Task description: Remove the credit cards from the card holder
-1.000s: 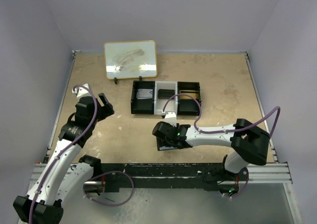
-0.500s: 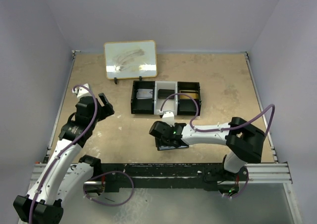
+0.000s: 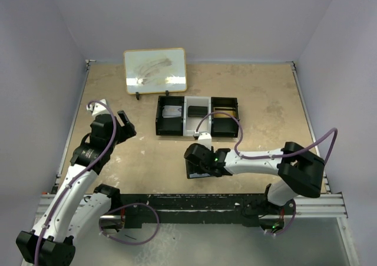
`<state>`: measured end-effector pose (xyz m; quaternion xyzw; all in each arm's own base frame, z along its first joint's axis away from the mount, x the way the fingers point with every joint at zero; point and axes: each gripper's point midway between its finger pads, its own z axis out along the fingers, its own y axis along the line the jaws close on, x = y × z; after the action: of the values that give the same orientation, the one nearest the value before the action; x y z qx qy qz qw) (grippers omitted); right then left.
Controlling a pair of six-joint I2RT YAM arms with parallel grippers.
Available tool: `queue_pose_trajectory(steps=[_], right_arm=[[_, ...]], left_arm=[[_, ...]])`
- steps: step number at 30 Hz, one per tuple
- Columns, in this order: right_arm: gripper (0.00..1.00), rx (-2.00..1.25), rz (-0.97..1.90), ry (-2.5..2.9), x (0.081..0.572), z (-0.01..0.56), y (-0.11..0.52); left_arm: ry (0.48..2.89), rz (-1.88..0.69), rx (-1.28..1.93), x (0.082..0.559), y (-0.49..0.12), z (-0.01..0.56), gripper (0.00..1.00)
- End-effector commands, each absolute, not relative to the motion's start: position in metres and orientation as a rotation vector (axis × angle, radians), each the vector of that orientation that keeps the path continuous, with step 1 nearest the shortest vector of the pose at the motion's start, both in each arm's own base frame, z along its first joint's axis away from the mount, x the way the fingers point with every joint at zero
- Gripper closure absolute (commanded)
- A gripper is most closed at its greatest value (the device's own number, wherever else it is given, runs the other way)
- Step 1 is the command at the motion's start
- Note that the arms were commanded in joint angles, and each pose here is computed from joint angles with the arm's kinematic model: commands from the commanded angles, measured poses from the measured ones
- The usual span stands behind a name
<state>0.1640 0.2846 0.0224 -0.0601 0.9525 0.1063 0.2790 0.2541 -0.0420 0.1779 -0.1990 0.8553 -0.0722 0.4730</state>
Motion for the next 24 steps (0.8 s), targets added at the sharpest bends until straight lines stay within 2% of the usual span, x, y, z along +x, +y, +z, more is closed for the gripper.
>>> queue_pose_trajectory(steps=[1,5,14,20,24], right_arm=[[0.39,-0.128,0.450,2.565,0.161,0.019,0.294],[0.43,-0.111,0.506,2.560,0.163,0.020,0.293],[0.43,-0.103,0.553,2.561,0.162,0.015,0.291],[0.41,-0.098,0.539,2.570,0.164,0.011,0.287],[0.36,-0.118,0.473,2.585,0.168,0.008,0.286]], left_arm=[[2.066,-0.201,-0.471,0.259,-0.044,0.186,0.24],[2.074,-0.237,-0.451,0.260,-0.051,0.184,0.24],[2.090,-0.358,-0.402,0.261,-0.071,0.183,0.24],[2.111,-0.405,-0.375,0.262,-0.080,0.179,0.25],[2.124,-0.411,-0.372,0.262,-0.082,0.176,0.25]])
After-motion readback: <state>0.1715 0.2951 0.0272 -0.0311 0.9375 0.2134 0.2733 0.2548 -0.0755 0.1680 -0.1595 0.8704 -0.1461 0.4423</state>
